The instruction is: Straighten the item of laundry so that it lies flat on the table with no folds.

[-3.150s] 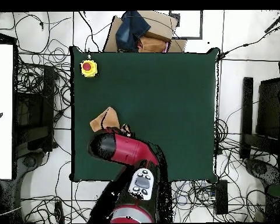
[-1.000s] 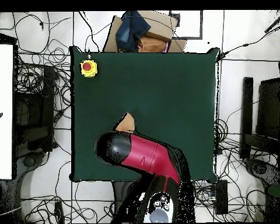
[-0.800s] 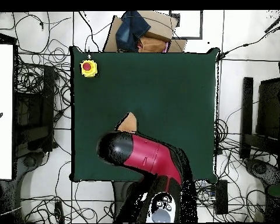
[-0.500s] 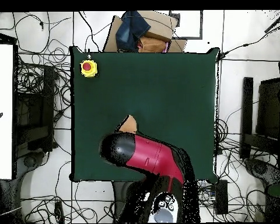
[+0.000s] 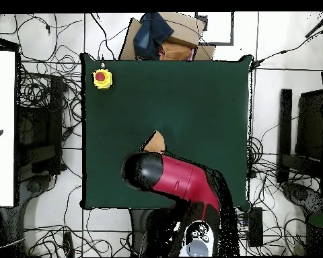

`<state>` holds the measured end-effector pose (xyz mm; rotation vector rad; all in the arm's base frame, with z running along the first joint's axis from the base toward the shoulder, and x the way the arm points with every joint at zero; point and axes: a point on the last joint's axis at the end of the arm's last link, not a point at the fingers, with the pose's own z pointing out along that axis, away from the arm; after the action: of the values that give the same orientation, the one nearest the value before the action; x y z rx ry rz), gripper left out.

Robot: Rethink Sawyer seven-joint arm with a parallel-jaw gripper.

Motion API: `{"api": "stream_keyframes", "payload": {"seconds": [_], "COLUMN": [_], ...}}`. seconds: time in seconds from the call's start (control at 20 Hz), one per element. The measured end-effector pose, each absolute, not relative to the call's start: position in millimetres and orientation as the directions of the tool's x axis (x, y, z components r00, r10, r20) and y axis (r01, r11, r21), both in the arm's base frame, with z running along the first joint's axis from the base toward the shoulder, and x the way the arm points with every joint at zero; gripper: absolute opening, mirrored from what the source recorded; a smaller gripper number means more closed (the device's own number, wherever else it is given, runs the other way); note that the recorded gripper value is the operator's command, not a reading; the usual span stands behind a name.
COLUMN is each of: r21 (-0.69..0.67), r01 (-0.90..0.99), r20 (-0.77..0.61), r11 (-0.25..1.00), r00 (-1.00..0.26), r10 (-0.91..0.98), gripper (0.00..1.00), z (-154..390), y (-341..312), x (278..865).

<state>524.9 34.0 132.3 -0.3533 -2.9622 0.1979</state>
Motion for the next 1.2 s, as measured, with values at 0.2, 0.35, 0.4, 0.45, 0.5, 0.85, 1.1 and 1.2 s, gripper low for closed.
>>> {"api": "stream_keyframes", "payload": {"seconds": [0.2,0.35,0.4,0.45,0.5,0.85,1.1,1.2], "r21": [-0.155,-0.163,-0.165,-0.168,-0.169,-0.182,-0.188,-0.190], "r01": [0.219,0.211,0.209,0.206,0.205,0.193,0.189,0.189], "r20": [0.122,0.110,0.108,0.107,0.106,0.089,0.084,0.080], "r11": [0.963,0.964,0.964,0.964,0.964,0.964,0.964,0.964], "r00": [-0.964,-0.967,-0.968,-0.968,-0.969,-0.973,-0.975,-0.975], "r10": [0.238,0.231,0.228,0.225,0.225,0.212,0.207,0.206], "gripper": [0.00,0.00,0.00,0.00,0.00,0.00,0.00,0.00], "z": [132.6,130.0,128.3,126.5,125.6,102.1,91.1,85.5], "y": [28.8,24.0,23.4,22.9,22.7,20.3,19.2,17.8], "x": [527.7,529.2,529.3,529.4,529.5,529.9,529.0,528.6]}}
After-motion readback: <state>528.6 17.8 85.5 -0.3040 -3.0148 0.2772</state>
